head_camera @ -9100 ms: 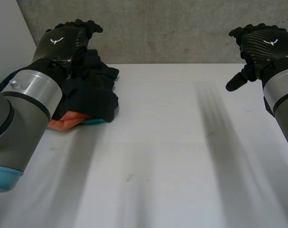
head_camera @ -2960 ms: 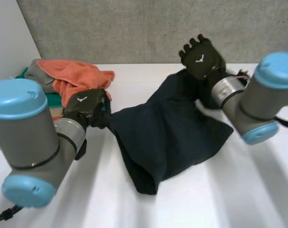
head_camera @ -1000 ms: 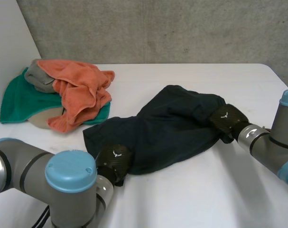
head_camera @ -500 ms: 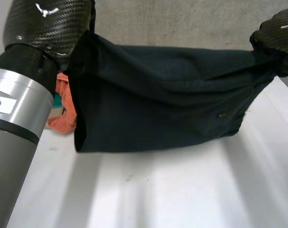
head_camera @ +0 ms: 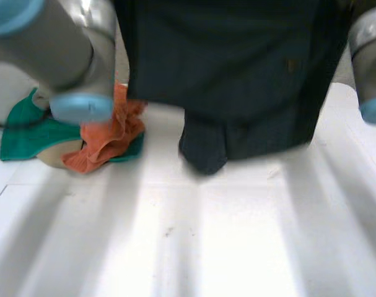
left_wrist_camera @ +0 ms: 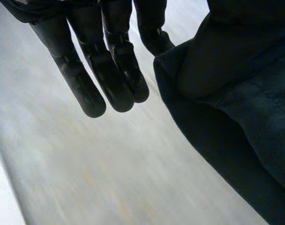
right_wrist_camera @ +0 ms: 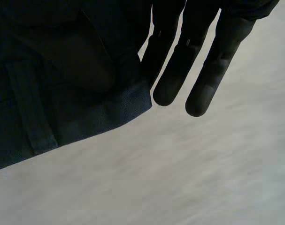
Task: Fold the laundry.
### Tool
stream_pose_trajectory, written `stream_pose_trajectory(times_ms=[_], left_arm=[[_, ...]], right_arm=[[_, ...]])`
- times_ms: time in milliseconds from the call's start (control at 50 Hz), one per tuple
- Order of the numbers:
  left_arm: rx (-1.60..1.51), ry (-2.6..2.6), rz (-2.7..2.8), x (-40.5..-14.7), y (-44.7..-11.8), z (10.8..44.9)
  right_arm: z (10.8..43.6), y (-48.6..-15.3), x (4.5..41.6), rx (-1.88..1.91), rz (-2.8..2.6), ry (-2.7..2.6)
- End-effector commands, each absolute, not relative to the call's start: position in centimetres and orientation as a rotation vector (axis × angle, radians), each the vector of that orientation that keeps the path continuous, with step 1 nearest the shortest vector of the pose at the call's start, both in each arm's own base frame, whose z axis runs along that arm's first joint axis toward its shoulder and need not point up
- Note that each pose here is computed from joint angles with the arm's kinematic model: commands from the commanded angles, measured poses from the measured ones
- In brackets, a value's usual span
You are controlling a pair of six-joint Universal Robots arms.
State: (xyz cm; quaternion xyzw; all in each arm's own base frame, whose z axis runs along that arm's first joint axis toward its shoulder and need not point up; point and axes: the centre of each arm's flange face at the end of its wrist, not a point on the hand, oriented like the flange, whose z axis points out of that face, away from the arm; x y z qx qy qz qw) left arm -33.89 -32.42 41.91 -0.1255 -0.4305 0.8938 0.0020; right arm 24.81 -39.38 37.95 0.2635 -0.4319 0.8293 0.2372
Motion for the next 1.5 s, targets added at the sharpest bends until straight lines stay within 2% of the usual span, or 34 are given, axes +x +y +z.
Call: stream_pose_trajectory(times_ms=[20, 160, 220, 240, 260, 300, 320, 340, 380, 400, 480, 540, 580, 680, 840, 860, 940, 1020, 1140, 1220, 1260, 1320, 1380, 1500], left_arm=[[-0.246, -1.033, 2.901, -33.7, -31.1, 46.8], [-0.442, -1.351, 2.775, -34.3, -32.2, 39.7], [-0.537, -1.502, 2.7, -34.2, -32.5, 35.7], [-0.563, -1.545, 2.678, -34.2, -32.6, 34.5], [-0.612, -1.625, 2.63, -34.1, -32.6, 32.2], [-0.659, -1.703, 2.576, -34.0, -32.5, 29.8], [-0.676, -1.731, 2.555, -33.9, -32.4, 29.0], [-0.725, -1.808, 2.497, -33.9, -32.3, 26.5], [-0.778, -1.888, 2.427, -34.0, -32.1, 23.7], [-0.83, -1.96, 2.356, -34.0, -31.6, 21.2], [-0.923, -2.063, 2.233, -33.7, -30.0, 17.5], [-0.962, -2.096, 2.181, -33.4, -28.7, 16.5], [-0.973, -2.102, 2.171, -32.8, -27.6, 17.2], [-1.026, -2.148, 2.116, -30.8, -24.6, 18.1], [-1.245, -2.248, 1.849, -28.0, -16.3, 18.9], [-1.307, -2.275, 1.763, -27.5, -14.5, 18.8], [-1.482, -2.343, 1.518, -26.0, -10.5, 18.0], [-1.587, -2.36, 1.378, -25.4, -8.3, 18.1], [-1.469, -2.246, 1.607, -27.2, -10.2, 20.7], [-1.286, -2.167, 1.855, -28.4, -14.0, 23.0], [-1.149, -2.143, 2.005, -28.6, -17.4, 24.2], [-1.073, -2.128, 2.081, -29.1, -21.2, 23.5], [-1.072, -2.086, 2.088, -30.0, -23.6, 22.6], [-1.2, -1.936, 1.934, -32.7, -28.6, 18.2]], right_arm=[[42.3, -38.2, 26.3, 0.564, 2.481, -0.898], [38.4, -37.4, 27.7, 0.755, 2.391, -1.146], [35.3, -37.8, 27.7, 0.85, 2.308, -1.282], [34.1, -38.0, 27.9, 0.879, 2.285, -1.318], [31.5, -38.3, 28.1, 0.937, 2.234, -1.396], [28.7, -38.6, 28.2, 0.994, 2.175, -1.477], [26.2, -38.7, 28.2, 1.04, 2.117, -1.547], [24.8, -38.7, 28.2, 1.066, 2.081, -1.59], [22.1, -38.6, 28.2, 1.112, 2.01, -1.666], [19.5, -38.4, 28.1, 1.157, 1.938, -1.731], [16.1, -37.3, 27.7, 1.224, 1.817, -1.851], [15.4, -35.9, 27.1, 1.264, 1.735, -1.921], [15.5, -35.2, 26.8, 1.279, 1.707, -1.942], [17.7, -32.1, 25.5, 1.31, 1.636, -1.994], [18.7, -26.1, 23.3, 1.458, 1.375, -2.137], [18.9, -25.4, 23.0, 1.482, 1.339, -2.141], [19.1, -21.9, 21.2, 1.633, 1.108, -2.137], [18.9, -20.0, 20.0, 1.723, 0.977, -2.116], [18.6, -20.1, 20.1, 1.681, 1.053, -2.107], [18.1, -20.4, 20.2, 1.632, 1.107, -2.122], [18.0, -20.4, 20.2, 1.625, 1.118, -2.122], [17.7, -20.4, 20.3, 1.616, 1.141, -2.115], [17.4, -20.4, 20.4, 1.613, 1.159, -2.102], [17.2, -21.0, 20.4, 1.586, 1.195, -2.084]])
